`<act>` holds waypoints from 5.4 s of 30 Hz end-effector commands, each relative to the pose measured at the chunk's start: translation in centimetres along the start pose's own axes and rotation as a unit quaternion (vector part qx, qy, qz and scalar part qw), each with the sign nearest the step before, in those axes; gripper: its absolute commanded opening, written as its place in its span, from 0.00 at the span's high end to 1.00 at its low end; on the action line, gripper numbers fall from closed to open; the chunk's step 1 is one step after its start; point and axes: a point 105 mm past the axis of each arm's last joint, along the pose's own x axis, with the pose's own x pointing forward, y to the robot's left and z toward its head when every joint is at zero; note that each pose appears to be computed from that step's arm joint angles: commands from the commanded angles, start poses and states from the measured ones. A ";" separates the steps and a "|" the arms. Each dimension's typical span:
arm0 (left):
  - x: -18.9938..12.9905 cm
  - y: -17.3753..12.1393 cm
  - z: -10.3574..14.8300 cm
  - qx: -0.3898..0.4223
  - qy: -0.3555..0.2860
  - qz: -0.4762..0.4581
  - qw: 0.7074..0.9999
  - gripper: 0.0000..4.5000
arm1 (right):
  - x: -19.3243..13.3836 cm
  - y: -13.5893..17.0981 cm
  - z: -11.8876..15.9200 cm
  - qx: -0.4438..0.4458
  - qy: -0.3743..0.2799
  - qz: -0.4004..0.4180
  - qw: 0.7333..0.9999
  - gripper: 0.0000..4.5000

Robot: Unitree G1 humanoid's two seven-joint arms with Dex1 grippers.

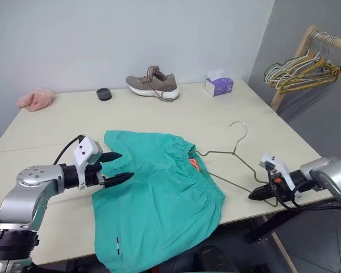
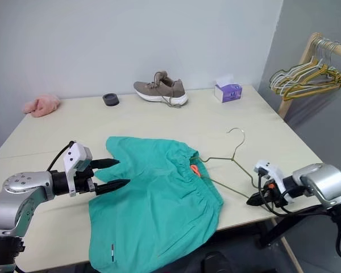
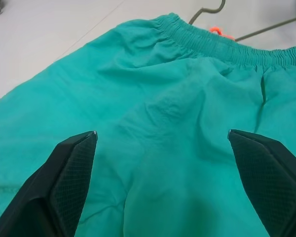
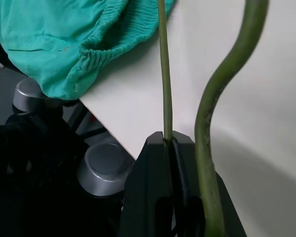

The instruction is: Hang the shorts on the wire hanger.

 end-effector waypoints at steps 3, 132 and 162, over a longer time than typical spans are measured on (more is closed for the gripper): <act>-0.4 0.3 1.2 0.023 -0.014 0.012 1.000 0.00 | 1.1 -1.2 2.9 0.042 -0.038 -0.023 0.998 1.00; -2.4 -3.2 4.7 0.010 -0.018 -0.125 0.992 1.00 | -1.6 -1.2 10.4 -0.140 -0.258 -0.175 0.940 0.99; -2.1 -1.0 -0.1 0.110 0.109 -0.097 0.983 1.00 | -1.5 4.0 11.3 -0.311 -0.171 -0.122 0.927 0.99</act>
